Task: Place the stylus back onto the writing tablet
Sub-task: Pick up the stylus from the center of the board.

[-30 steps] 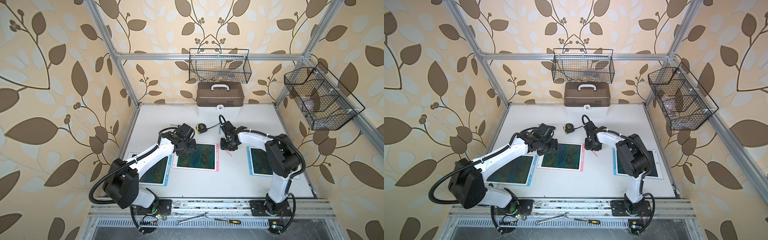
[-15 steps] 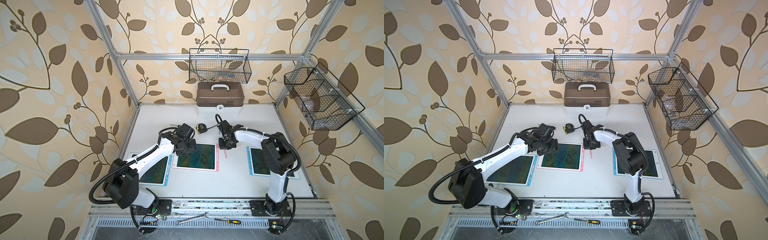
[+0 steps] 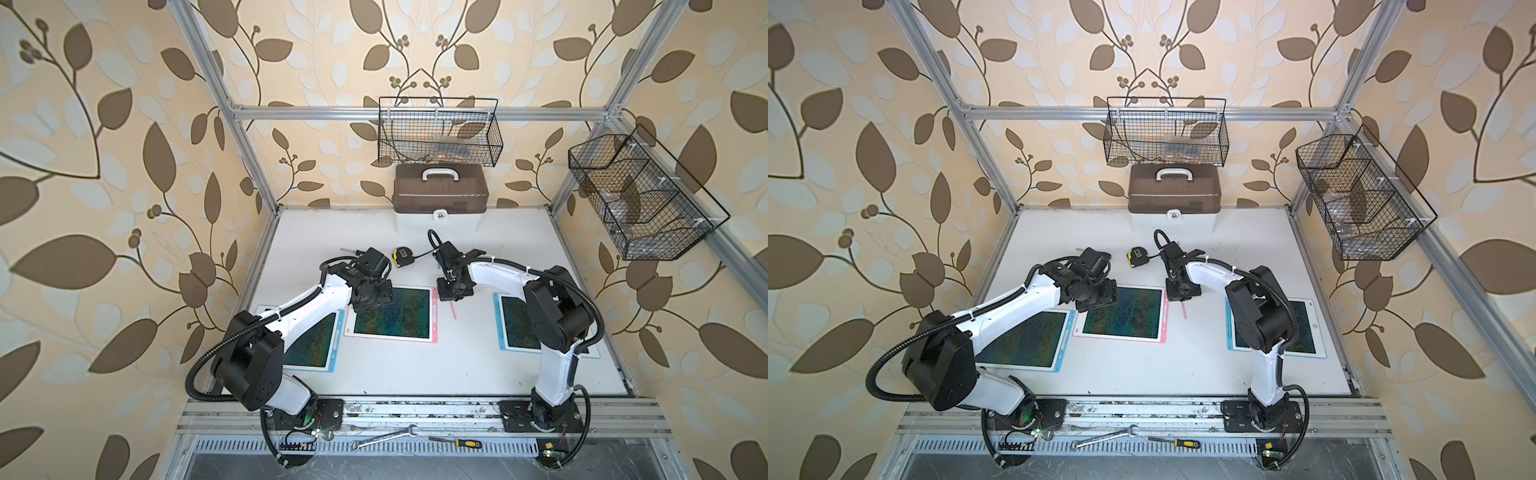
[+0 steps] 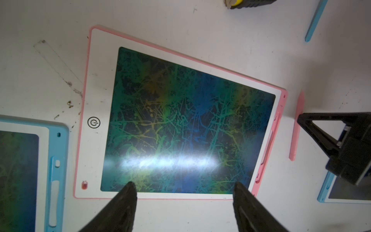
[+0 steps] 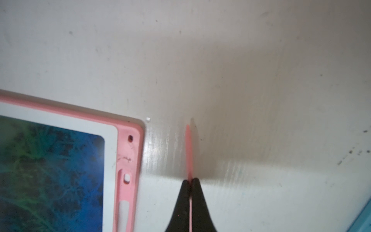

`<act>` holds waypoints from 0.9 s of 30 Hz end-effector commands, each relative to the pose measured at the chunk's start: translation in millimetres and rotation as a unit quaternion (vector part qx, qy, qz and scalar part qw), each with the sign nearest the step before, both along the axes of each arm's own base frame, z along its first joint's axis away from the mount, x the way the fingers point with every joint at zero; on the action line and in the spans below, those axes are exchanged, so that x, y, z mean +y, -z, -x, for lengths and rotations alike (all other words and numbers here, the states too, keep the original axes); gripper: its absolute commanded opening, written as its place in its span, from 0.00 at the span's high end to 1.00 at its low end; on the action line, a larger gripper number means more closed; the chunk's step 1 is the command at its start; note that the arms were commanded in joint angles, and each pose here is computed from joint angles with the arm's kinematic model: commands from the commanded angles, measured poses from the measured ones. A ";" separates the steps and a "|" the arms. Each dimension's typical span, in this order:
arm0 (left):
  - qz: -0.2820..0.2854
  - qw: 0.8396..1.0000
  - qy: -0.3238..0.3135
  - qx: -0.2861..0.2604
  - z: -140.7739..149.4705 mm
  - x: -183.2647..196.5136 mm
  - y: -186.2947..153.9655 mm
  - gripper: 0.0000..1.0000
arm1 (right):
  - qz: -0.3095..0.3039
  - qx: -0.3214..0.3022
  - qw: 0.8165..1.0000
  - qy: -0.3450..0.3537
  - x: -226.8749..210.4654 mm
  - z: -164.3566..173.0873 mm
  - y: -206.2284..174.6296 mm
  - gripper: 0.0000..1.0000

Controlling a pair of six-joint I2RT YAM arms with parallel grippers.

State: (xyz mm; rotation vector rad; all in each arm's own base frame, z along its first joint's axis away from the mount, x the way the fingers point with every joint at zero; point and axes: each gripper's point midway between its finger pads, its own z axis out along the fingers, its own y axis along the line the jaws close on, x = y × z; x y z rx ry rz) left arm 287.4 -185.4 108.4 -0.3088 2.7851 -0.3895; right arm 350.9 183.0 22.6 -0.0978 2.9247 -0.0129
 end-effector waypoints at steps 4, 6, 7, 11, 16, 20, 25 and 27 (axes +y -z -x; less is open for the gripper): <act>-0.003 1.000 0.006 -0.009 -1.0 -1.6 -5.3 0.24 | 0.021 0.053 0.998 -0.018 -1.3 23.9 17.8 0.98; -0.003 1.000 0.005 -0.009 -0.5 -1.0 -5.0 0.24 | 0.020 0.058 0.998 -0.024 2.8 26.4 20.6 0.98; -0.003 1.000 0.005 -0.010 -0.4 -1.2 -4.8 0.24 | 0.019 0.062 0.998 -0.027 4.5 27.7 22.1 0.98; -0.003 1.000 0.004 -0.008 0.3 -1.0 -3.7 0.24 | 0.020 0.068 0.997 -0.027 5.9 32.0 27.1 0.98; -0.002 1.000 0.003 -0.009 0.9 -0.1 -4.4 0.24 | 0.023 0.066 0.997 -0.024 4.8 31.6 27.2 0.91; -0.002 1.000 0.001 -0.008 1.4 0.3 -3.5 0.24 | 0.027 0.066 0.997 -0.025 3.0 30.8 27.4 0.87; -0.001 1.000 0.001 -0.010 1.6 0.2 -4.1 0.24 | 0.033 0.068 0.997 -0.026 0.2 31.8 28.5 0.87; -0.001 1.000 0.000 -0.011 1.4 0.4 -4.2 0.24 | 0.034 0.069 0.997 -0.027 -0.3 32.2 28.6 0.89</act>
